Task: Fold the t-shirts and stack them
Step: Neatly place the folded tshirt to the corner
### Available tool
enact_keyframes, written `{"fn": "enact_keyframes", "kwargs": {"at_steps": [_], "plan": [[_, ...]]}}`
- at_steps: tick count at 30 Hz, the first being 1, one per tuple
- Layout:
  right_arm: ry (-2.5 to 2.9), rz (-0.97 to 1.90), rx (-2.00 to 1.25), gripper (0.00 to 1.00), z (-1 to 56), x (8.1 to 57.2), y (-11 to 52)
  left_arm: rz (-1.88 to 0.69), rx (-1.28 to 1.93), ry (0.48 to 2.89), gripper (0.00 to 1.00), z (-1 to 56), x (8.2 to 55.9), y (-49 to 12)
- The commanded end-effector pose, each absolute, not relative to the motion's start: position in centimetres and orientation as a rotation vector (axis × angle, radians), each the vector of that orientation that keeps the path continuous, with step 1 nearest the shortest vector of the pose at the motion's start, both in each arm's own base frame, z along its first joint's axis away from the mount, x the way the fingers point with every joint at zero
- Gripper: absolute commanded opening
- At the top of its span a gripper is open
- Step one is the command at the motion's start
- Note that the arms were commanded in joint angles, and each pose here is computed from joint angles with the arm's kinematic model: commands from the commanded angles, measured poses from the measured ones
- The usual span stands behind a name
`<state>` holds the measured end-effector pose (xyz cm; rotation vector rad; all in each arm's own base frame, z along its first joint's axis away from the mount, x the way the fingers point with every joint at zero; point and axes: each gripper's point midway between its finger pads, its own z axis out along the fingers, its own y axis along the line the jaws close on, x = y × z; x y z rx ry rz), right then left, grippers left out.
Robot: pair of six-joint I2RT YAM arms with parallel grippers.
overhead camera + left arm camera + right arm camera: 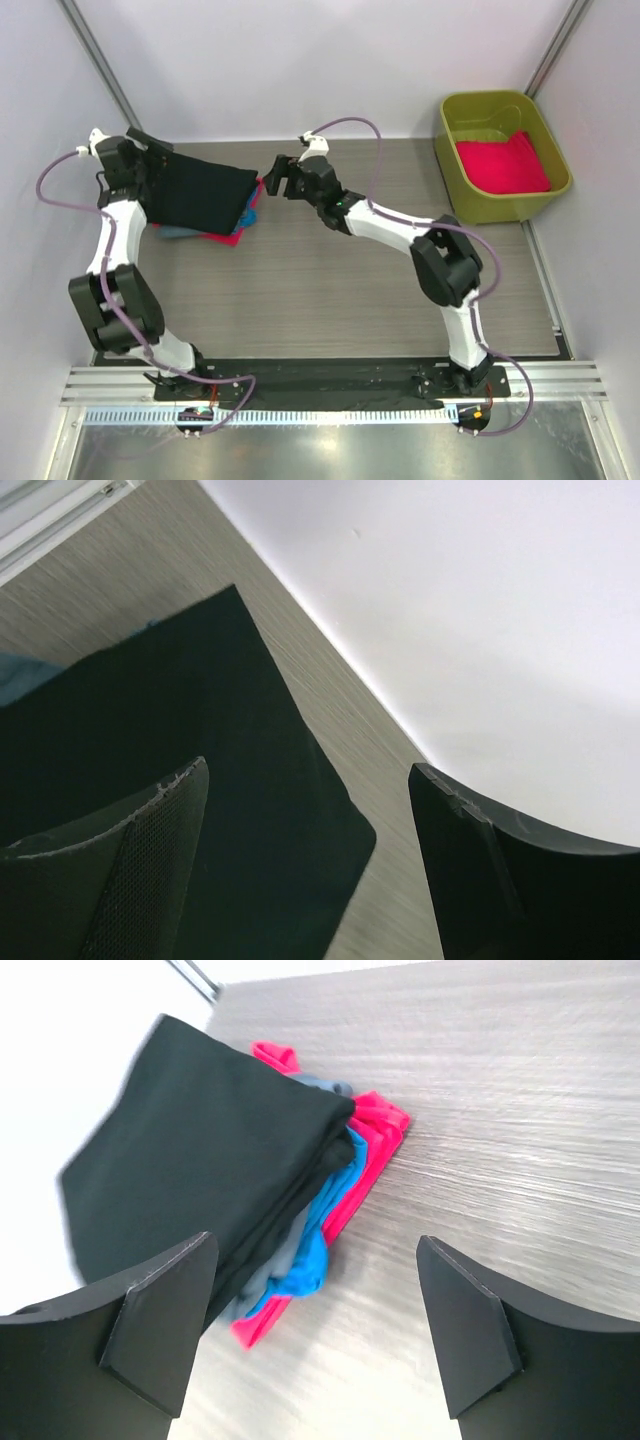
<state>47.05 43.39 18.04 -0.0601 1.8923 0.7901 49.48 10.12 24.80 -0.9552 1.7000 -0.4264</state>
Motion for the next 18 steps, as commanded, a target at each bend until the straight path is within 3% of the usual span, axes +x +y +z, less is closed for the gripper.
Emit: {"fn": "enact_keyframes", "kwargs": {"at_steps": [1, 11, 18], "plan": [[1.748, 0.79, -0.067, 0.86, 24.5, 45.8, 41.1, -0.418, -0.822, 1.658, 0.82, 29.0, 47.6, 6.9], [1.812, 0.803, -0.032, 0.79, 24.0, 39.9, 30.3, -0.476, -0.443, 1.943, 0.78, 27.1, 43.2, -9.2], [1.833, 0.607, -0.009, 0.81, 21.3, 36.5, 24.0, -0.413, -0.191, 2.157, 0.72, 20.3, 43.0, -17.1]]}}
